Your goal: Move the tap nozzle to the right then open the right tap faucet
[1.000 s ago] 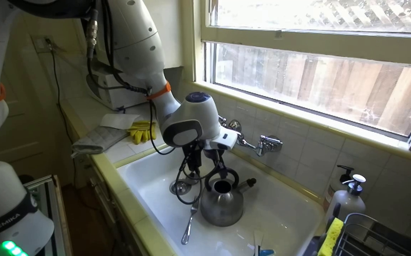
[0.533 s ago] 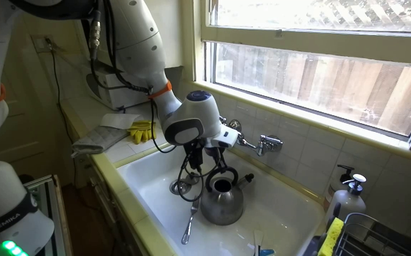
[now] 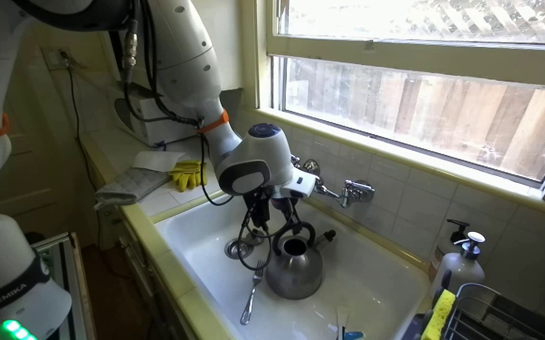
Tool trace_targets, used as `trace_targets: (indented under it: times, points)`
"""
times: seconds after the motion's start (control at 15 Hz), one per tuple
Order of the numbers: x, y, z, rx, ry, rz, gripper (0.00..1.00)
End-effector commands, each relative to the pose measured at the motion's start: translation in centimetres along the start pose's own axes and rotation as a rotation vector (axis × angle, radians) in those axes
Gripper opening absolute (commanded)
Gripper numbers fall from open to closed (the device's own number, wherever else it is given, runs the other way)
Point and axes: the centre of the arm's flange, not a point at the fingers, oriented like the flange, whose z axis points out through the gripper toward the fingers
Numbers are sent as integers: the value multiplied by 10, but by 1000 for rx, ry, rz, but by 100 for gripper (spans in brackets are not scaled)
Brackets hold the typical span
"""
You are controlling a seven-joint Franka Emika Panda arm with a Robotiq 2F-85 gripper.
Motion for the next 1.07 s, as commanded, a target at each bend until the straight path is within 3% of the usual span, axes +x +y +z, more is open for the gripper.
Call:
trace_targets:
  times: [0.0, 0.2, 0.33, 0.6, 1.0]
  points:
    - [2, 4, 10, 16, -12, -13, 23]
    - [3, 6, 9, 21, -27, -29, 0]
    - [5, 7, 8, 10, -38, -44, 5]
    - [7, 13, 7, -12, -59, -135, 5]
    - [4, 27, 3, -86, -39, -401, 5]
